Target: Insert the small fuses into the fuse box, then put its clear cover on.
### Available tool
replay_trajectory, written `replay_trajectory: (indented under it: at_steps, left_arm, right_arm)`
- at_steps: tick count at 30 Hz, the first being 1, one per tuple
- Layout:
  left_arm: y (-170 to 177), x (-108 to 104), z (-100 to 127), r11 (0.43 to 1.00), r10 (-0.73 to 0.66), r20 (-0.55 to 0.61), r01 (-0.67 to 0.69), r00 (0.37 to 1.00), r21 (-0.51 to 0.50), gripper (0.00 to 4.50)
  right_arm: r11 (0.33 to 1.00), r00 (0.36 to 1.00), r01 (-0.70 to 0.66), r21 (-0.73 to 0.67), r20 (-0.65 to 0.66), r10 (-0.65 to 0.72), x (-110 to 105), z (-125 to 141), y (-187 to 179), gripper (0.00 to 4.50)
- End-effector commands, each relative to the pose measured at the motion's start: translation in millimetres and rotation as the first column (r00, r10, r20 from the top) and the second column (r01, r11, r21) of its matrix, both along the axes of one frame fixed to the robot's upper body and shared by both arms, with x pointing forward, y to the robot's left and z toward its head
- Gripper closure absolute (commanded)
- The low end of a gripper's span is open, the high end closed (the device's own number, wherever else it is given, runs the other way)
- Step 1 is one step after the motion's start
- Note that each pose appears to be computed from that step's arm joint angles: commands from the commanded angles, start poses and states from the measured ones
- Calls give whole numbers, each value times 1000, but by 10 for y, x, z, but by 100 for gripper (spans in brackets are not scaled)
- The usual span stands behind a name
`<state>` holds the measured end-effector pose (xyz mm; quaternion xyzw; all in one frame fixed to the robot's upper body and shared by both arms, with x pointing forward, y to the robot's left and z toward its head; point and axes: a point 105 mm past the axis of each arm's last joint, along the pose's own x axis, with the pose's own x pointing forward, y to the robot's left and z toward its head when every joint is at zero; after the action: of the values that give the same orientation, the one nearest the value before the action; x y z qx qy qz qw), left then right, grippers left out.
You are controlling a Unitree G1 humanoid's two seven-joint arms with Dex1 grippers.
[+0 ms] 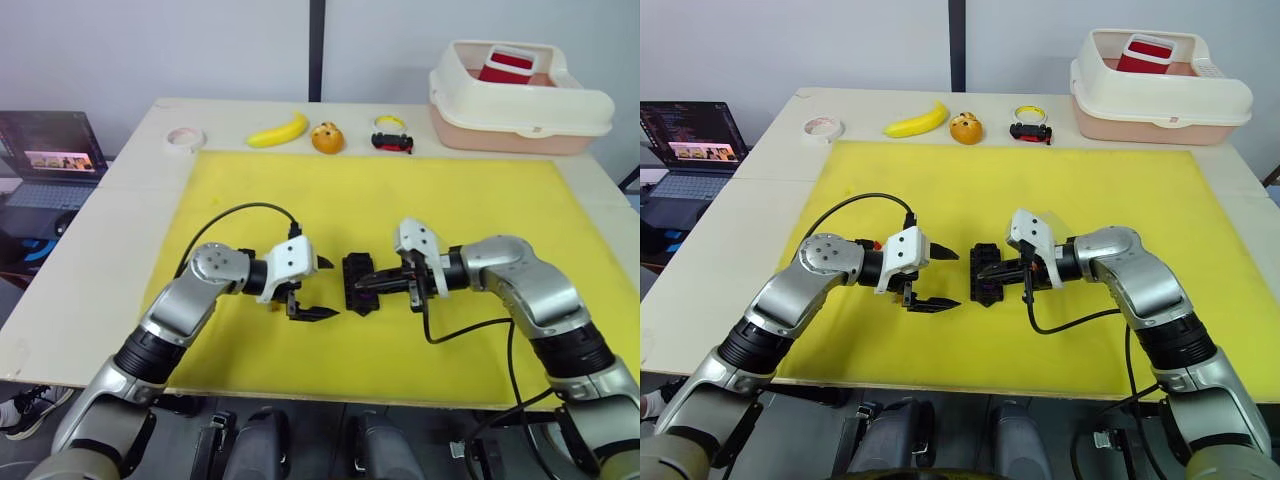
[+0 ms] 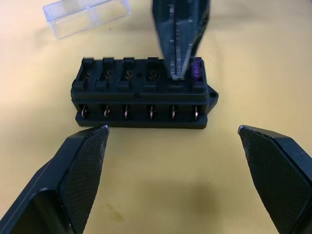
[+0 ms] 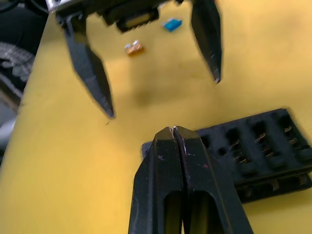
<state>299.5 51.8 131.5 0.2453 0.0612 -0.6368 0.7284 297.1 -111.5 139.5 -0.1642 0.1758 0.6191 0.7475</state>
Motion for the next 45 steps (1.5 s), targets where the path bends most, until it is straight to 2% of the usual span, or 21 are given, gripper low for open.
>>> replay_trajectory:
  at_steps: [1,13,22,32,39,41,45]
  left_arm:
    - [-25,-14,111,1000,-12,46,12,999,-15,0]
    - [-28,-8,114,1000,-11,47,12,999,-15,0]
    - [-19,-6,122,1000,-6,48,7,999,-16,0]
    - [-18,4,124,1000,0,46,1,999,-19,0]
    - [-27,3,124,1000,3,46,-2,999,-23,0]
    - [-26,1,120,1000,4,45,-3,999,-21,0]
    - [-11,5,108,1000,6,42,-5,999,-17,0]
  right_arm:
    - [1000,1000,-9,-18,-27,9,-51,-50,-11,447]
    - [996,998,42,-75,-36,-45,48,-214,-38,447]
    - [994,996,26,-107,-84,-35,-7,-304,-51,447]
    - [997,994,-1,-81,-105,-7,-63,-256,-7,447]
    - [989,995,-6,-148,-98,-9,-67,-433,-46,447]
    - [989,995,-8,-147,-98,-7,-71,-432,-45,447]
    - [999,997,-7,-49,-77,4,-62,-162,52,447]
